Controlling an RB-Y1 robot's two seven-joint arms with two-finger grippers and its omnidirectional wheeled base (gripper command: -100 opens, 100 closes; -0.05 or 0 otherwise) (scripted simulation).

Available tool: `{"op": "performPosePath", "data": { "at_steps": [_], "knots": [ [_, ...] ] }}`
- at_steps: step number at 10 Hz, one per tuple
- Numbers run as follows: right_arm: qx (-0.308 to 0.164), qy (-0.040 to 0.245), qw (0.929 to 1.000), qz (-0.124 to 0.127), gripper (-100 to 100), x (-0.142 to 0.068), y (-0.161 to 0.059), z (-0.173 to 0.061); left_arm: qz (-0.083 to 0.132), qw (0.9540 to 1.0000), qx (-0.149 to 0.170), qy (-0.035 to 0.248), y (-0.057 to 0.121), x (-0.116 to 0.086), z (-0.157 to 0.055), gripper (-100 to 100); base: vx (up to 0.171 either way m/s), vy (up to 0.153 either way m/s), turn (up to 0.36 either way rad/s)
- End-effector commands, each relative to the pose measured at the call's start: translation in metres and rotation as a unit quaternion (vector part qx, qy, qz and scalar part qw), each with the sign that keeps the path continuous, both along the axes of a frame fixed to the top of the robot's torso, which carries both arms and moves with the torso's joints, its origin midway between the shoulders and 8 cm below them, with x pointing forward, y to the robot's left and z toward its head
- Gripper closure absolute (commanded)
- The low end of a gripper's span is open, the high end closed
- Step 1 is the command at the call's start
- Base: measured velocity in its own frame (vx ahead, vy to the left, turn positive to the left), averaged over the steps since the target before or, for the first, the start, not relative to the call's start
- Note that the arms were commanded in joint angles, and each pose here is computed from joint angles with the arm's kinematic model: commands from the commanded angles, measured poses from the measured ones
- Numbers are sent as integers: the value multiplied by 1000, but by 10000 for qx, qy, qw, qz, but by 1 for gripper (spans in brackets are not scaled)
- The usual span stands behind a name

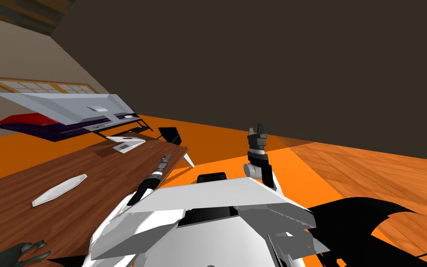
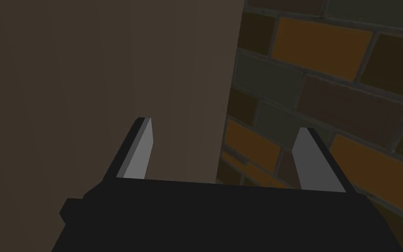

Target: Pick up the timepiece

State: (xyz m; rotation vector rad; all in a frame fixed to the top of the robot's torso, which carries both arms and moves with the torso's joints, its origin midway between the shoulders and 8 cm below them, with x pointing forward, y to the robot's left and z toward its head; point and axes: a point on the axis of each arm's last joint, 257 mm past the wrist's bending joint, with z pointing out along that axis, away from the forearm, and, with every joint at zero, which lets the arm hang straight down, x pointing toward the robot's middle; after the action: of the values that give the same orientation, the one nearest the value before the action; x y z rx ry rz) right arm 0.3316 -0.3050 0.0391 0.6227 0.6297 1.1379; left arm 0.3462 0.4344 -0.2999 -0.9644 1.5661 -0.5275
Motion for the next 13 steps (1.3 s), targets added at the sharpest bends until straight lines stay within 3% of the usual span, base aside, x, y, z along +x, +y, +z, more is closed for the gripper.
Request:
{"op": "performPosePath", "data": {
  "at_steps": [1,2,4,5,6,8,10,11,12,13],
  "knots": [
    [0,0,10000,0,0,0,0,0,134,9990,73,413,20,-13,-25,-100,28,-35,-165],
    [0,0,10000,0,0,0,0,0,149,9989,72,441,22,-15,-28,-100,28,-26,-73],
    [0,0,10000,0,0,0,0,0,360,9935,191,1063,53,-40,-64,-100,55,-43,-241],
    [0,0,10000,0,0,0,0,0,411,9923,188,1153,58,-46,-71,-100,56,-23,-84],
    [0,0,10000,0,0,0,0,0,507,9883,244,1420,72,-58,-84,-100,41,-30,-143],
    [0,0,10000,0,0,0,0,0,556,9868,242,1502,76,-64,-91,-100,26,-15,-47],
    [0,0,10000,0,0,0,0,0,710,9799,294,1842,96,-84,-109,-100,39,-12,-143],
    [0,0,10000,0,0,0,0,0,870,9716,344,2173,115,-105,-125,-100,53,-13,-170],
    [0,0,10000,0,0,0,0,0,870,9716,344,2173,115,-105,-125,-100,46,-9,-99],
    [0,0,10000,0,0,0,0,0,982,9648,391,2408,129,-120,-133,-100,53,-13,-227]
  ]
}}
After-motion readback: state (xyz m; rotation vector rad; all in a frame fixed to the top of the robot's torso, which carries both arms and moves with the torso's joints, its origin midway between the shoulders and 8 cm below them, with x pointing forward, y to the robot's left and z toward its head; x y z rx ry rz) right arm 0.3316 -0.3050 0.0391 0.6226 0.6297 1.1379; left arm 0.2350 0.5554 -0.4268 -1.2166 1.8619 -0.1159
